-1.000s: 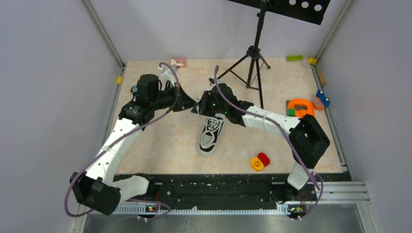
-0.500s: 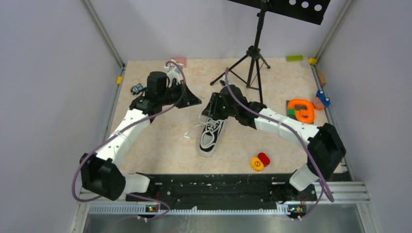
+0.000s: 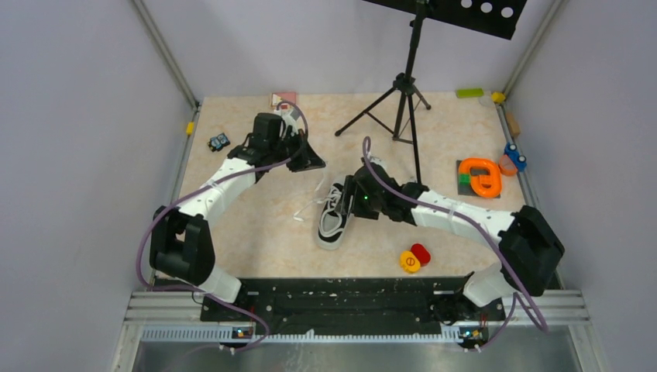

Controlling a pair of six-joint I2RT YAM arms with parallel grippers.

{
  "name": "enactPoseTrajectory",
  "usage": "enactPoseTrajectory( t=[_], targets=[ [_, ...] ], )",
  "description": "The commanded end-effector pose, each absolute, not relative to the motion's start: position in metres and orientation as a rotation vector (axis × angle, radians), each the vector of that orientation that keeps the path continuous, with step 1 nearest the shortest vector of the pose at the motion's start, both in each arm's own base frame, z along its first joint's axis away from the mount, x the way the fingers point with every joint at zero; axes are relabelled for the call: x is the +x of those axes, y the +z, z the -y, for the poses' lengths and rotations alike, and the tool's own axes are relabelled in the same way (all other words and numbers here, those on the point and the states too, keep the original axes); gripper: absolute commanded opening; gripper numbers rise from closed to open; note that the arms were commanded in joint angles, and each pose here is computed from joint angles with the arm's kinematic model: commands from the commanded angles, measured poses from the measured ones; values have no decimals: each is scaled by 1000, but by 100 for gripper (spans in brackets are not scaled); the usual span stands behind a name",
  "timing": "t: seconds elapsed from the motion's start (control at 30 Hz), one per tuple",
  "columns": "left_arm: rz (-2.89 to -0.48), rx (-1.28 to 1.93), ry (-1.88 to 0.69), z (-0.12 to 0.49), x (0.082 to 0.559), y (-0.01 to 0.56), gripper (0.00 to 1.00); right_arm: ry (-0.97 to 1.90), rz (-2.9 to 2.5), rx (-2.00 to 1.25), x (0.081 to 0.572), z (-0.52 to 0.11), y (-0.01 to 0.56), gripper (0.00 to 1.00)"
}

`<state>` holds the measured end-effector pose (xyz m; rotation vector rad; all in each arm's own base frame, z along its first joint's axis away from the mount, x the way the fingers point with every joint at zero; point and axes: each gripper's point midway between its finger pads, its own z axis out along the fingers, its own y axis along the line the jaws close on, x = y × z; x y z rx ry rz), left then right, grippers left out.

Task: Tie the shoes
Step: Cross the shoelace with the shoelace.

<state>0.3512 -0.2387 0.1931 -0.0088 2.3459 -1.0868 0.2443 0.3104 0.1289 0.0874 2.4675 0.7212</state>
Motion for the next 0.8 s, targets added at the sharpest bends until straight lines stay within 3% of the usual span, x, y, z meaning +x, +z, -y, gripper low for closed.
enactPoseTrajectory(
  t=[0.0,0.13,0.23,0.3,0.43,0.77],
  targets=[
    [-2241,17,-1098,241,366,222,0,754,-2505,58,240,-327,114,63],
    [-2253,12,-1095,241,364,218,0,718,-2549,31,239,-330,97,59],
    [-2259,7,-1091,240,364,216,0,696,-2561,29,238,-327,91,41],
    [-2262,3,-1084,240,365,215,0,669,-2564,11,238,-323,90,23],
    [-2272,-9,-1067,239,368,211,0,543,-2552,-63,244,-309,93,0],
    [-2343,-21,-1041,235,361,190,0,333,-2494,-366,275,-270,115,0]
  ],
)
